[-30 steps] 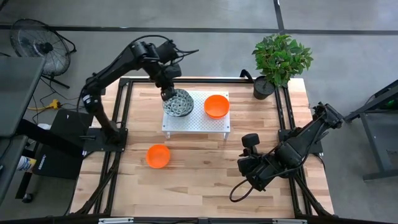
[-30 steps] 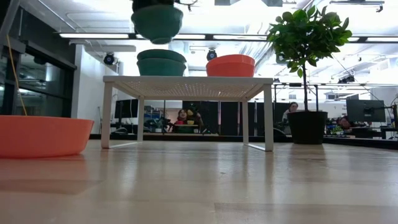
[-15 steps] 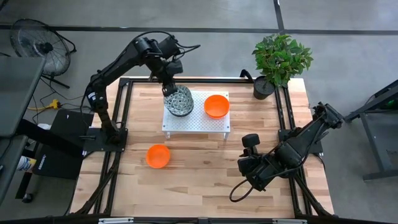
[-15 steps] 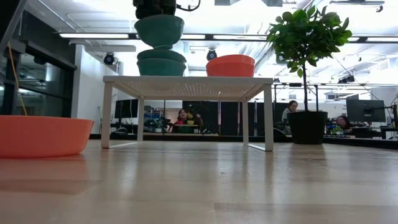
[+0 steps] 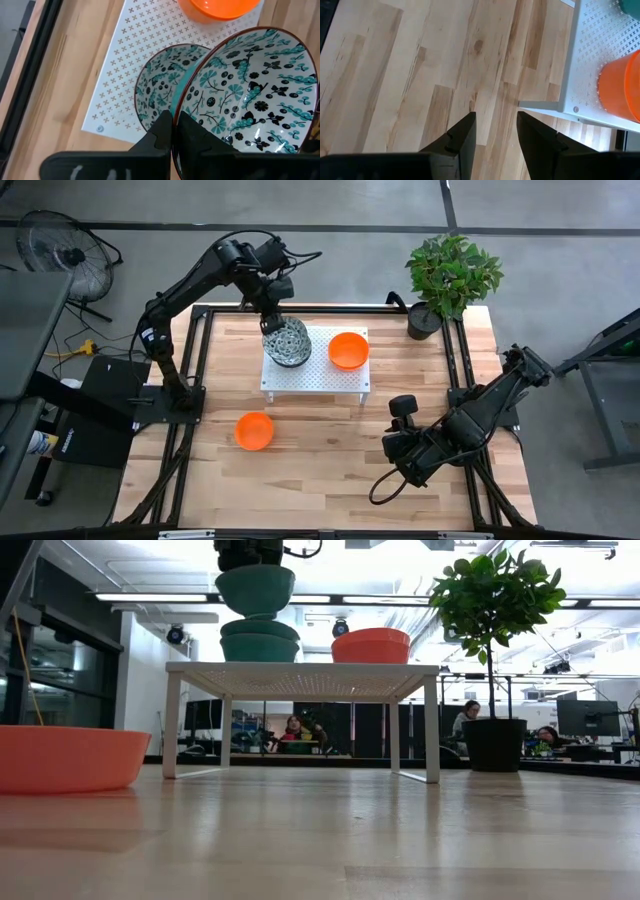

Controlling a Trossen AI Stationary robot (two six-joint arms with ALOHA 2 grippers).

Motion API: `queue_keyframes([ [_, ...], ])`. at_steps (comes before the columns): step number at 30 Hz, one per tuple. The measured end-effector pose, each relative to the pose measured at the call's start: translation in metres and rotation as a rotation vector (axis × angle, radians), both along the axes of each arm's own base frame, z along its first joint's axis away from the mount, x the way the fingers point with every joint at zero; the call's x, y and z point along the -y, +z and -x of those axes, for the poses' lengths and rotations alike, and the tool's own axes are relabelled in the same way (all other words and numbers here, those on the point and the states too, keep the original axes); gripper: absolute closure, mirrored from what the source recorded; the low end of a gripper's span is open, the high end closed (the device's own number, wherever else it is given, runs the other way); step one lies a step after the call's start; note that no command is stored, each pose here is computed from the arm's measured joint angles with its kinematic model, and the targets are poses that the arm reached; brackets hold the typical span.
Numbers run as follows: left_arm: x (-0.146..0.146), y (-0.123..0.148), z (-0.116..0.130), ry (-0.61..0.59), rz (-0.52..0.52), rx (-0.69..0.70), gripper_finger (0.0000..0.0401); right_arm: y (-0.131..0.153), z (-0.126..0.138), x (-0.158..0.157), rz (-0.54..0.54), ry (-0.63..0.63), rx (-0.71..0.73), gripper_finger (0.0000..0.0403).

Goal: Pick & Place Mini bowls
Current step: Stack the green and white patterned bowl on top of the green and white patterned bowl on the shelf

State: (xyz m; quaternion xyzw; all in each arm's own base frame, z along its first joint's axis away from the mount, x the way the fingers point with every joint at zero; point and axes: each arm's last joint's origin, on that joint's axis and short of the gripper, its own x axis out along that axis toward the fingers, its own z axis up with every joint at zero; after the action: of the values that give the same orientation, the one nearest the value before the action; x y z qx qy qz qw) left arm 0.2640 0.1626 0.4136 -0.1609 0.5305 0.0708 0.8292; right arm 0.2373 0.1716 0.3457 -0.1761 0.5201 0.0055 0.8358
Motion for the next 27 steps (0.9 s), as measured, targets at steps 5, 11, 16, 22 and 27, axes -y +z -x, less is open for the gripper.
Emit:
queue_keyframes([
  [5, -0.001, -0.002, -0.002, -0.006, 0.0, -0.008, 0.0399, 0.0, 0.0, 0.0, 0.0, -0.001, 0.0, 0.0272],
  [11, -0.01, -0.02, -0.016, -0.02, 0.03, -0.054, 0.0399, 0.0, 0.0, 0.0, 0.001, -0.001, 0.0, 0.0272],
  [16, -0.013, -0.027, -0.023, -0.044, 0.043, -0.064, 0.0399, 0.0, 0.0, 0.0, 0.002, 0.0, -0.002, 0.0272],
  [22, -0.015, -0.03, -0.024, -0.041, 0.039, -0.078, 0.0399, 0.0, 0.0, 0.0, 0.004, 0.001, -0.003, 0.0272],
  [27, -0.015, -0.03, -0.024, -0.039, 0.033, -0.081, 0.0399, 0.0, 0.0, 0.0, 0.004, 0.002, -0.003, 0.0272],
])
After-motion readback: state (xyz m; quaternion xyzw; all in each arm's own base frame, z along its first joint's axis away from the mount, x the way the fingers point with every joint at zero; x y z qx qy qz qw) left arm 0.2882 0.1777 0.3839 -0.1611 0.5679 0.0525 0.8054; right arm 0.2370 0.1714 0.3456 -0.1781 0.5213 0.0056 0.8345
